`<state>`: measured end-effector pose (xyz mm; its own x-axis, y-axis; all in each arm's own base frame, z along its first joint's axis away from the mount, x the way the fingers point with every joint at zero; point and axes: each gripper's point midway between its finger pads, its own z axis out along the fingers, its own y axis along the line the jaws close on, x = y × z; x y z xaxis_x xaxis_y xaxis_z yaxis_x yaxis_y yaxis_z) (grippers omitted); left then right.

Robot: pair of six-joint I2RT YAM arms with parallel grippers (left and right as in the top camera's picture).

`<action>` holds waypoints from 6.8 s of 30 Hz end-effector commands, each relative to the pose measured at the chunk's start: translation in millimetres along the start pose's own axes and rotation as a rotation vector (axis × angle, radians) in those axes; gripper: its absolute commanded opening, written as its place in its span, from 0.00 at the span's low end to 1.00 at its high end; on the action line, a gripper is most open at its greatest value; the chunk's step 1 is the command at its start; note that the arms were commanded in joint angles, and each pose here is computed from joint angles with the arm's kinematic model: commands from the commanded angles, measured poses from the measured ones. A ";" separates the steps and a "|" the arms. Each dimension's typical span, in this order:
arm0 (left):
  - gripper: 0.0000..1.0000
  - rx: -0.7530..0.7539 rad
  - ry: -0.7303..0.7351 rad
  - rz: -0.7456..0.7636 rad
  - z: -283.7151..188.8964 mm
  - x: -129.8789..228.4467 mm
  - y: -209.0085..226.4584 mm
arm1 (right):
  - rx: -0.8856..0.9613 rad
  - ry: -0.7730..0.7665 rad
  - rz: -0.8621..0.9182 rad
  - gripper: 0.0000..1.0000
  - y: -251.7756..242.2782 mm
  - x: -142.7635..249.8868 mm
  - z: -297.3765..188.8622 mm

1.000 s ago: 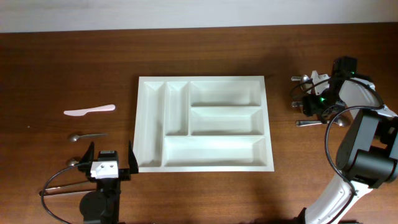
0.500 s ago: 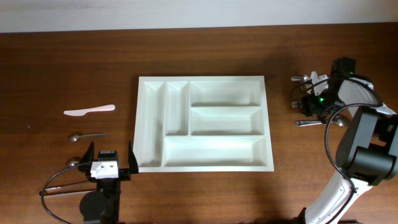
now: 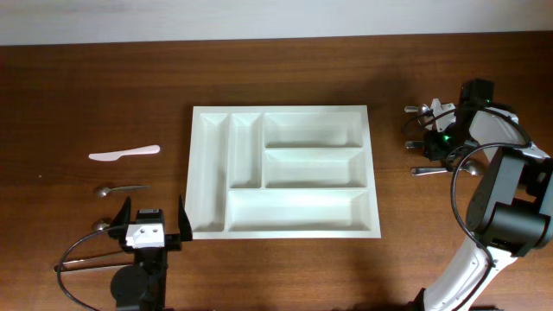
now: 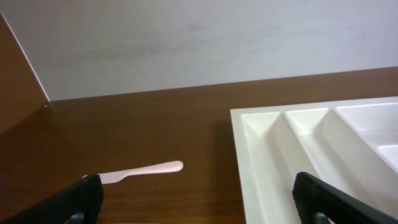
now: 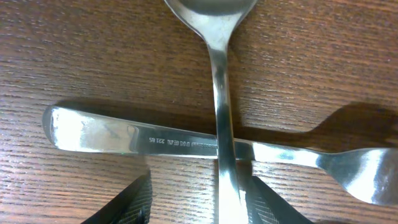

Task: Pack container

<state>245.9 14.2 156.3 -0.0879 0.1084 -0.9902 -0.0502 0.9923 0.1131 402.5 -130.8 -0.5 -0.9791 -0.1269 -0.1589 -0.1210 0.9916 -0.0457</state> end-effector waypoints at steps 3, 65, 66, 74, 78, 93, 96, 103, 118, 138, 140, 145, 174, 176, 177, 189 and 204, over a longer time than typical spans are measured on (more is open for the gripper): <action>0.99 -0.002 -0.001 0.016 -0.4 0.4 0.5 | 0.012 0.059 -0.003 0.35 -3.2 12.3 17.5; 0.99 -0.002 -0.001 0.016 -0.4 0.4 0.5 | -0.214 -0.105 0.057 0.04 80.0 -92.7 -143.4; 0.99 -0.002 -0.001 0.016 -0.4 0.4 0.6 | -0.222 -0.104 0.059 0.04 92.5 -95.7 -146.5; 0.99 -0.002 -0.001 0.016 -0.4 0.4 0.5 | -0.274 -0.075 0.002 0.04 197.2 -104.8 -153.8; 0.99 -0.002 -0.001 0.016 -0.4 0.4 0.6 | -0.294 -0.067 0.044 0.04 235.0 -105.6 -156.4; 0.99 -0.002 -0.001 0.016 -0.4 0.4 0.5 | -0.279 -0.060 0.757 0.04 290.0 -119.8 -153.1; 0.99 -0.002 -0.001 0.016 -0.4 0.4 0.5 | -0.222 -0.032 1.001 0.08 282.1 -112.7 -140.9; 0.99 -0.002 -0.001 0.016 -0.4 0.4 0.6 | -0.164 0.076 1.396 0.11 284.2 -90.4 -111.8; 0.99 -0.002 -0.001 0.016 -0.4 0.4 0.5 | -0.188 0.085 1.480 0.19 303.8 -87.2 -80.6; 0.99 -0.002 -0.001 0.016 -0.4 0.4 0.6 | -0.022 0.058 1.522 0.99 79.8 -71.4 -114.4; 0.99 -0.002 -0.001 0.016 -0.4 0.4 0.5 | 0.060 0.159 1.591 0.99 55.2 -35.8 -116.7; 0.99 -0.002 -0.001 0.016 -0.4 0.4 0.6 | 0.218 0.334 1.713 0.99 12.4 31.6 -130.5; 0.99 -0.002 -0.001 0.016 -0.4 0.4 0.5 | 0.171 0.196 1.476 0.99 -18.2 25.5 -56.5; 0.99 -0.002 -0.001 0.016 -0.4 0.4 0.5 | 0.168 0.184 1.477 0.99 -19.4 23.3 -55.4; 0.99 -0.002 -0.001 0.016 -0.4 0.4 0.5 | 0.165 0.180 1.473 0.99 -19.7 22.7 -54.1; 0.99 -0.002 -0.001 0.016 -0.4 0.4 0.5 | 0.160 0.214 1.470 0.99 -9.7 39.4 -24.7; 0.99 -0.002 -0.001 0.016 -0.4 0.4 0.6 | 0.159 0.168 1.496 0.99 -19.9 37.0 -13.1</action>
<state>245.9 14.2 156.3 -0.0879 0.1084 -0.9902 -0.0502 0.9923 0.1131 371.0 -150.7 11.5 -0.2002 0.9788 -0.0438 0.9792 0.1985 -0.0410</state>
